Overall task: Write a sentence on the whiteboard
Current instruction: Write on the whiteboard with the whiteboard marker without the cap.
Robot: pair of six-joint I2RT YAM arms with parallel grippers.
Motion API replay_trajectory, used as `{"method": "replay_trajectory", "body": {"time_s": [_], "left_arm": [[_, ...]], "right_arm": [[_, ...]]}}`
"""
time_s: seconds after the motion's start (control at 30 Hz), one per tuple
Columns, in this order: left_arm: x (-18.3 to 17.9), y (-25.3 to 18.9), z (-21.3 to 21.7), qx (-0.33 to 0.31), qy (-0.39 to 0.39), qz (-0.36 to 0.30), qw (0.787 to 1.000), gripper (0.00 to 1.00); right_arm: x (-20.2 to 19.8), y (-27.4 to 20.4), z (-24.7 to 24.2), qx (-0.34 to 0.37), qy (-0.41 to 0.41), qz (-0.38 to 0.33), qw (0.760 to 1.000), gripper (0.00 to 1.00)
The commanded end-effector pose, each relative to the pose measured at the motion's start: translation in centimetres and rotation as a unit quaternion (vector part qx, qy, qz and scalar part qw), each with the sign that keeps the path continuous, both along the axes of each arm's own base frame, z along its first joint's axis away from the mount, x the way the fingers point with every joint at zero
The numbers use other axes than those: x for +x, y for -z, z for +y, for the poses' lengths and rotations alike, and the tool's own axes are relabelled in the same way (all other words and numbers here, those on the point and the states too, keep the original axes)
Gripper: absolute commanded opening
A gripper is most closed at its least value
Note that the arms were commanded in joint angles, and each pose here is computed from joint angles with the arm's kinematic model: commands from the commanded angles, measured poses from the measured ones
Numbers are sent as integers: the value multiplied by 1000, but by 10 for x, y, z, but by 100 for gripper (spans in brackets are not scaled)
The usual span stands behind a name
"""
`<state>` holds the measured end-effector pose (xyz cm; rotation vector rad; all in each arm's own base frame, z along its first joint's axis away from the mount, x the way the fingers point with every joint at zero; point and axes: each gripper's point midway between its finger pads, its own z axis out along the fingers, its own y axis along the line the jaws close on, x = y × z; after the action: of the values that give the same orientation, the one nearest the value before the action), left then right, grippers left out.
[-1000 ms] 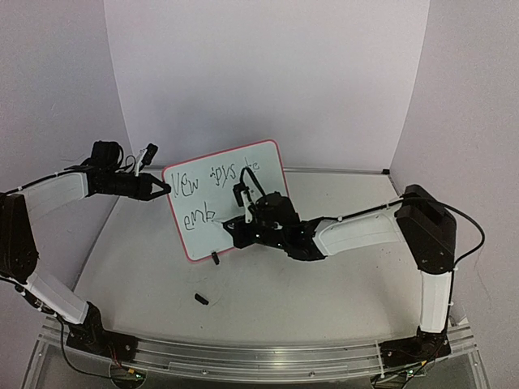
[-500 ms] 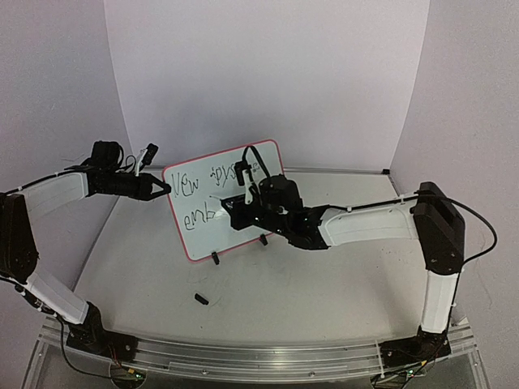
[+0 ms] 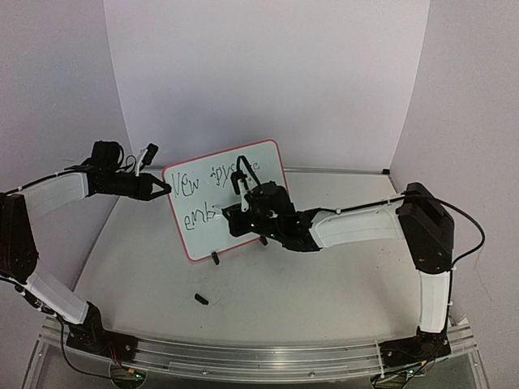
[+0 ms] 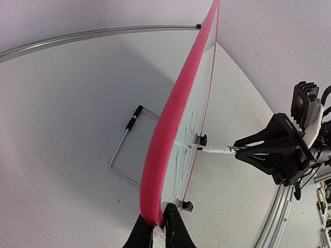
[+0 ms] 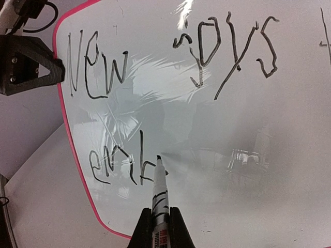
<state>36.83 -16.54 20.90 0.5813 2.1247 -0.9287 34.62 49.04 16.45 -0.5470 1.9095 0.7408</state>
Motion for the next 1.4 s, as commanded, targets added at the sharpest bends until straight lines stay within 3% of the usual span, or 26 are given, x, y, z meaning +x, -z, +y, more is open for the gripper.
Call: {"method": "replay_trajectory", "body": {"time_s": [0.0,0.9,1.37], "left_arm": [[1,23,6,41,-19,29,999,0],[1,23,6,42,-18,29,999,0],[1,24,6,42,-18,30,999,0]], "right_arm": [[9,-11,4,6,20,-13,1000,0],[2,25,-22,-17,50,30,998,0],[10,-2,-19,16,63,-3,998,0]]}}
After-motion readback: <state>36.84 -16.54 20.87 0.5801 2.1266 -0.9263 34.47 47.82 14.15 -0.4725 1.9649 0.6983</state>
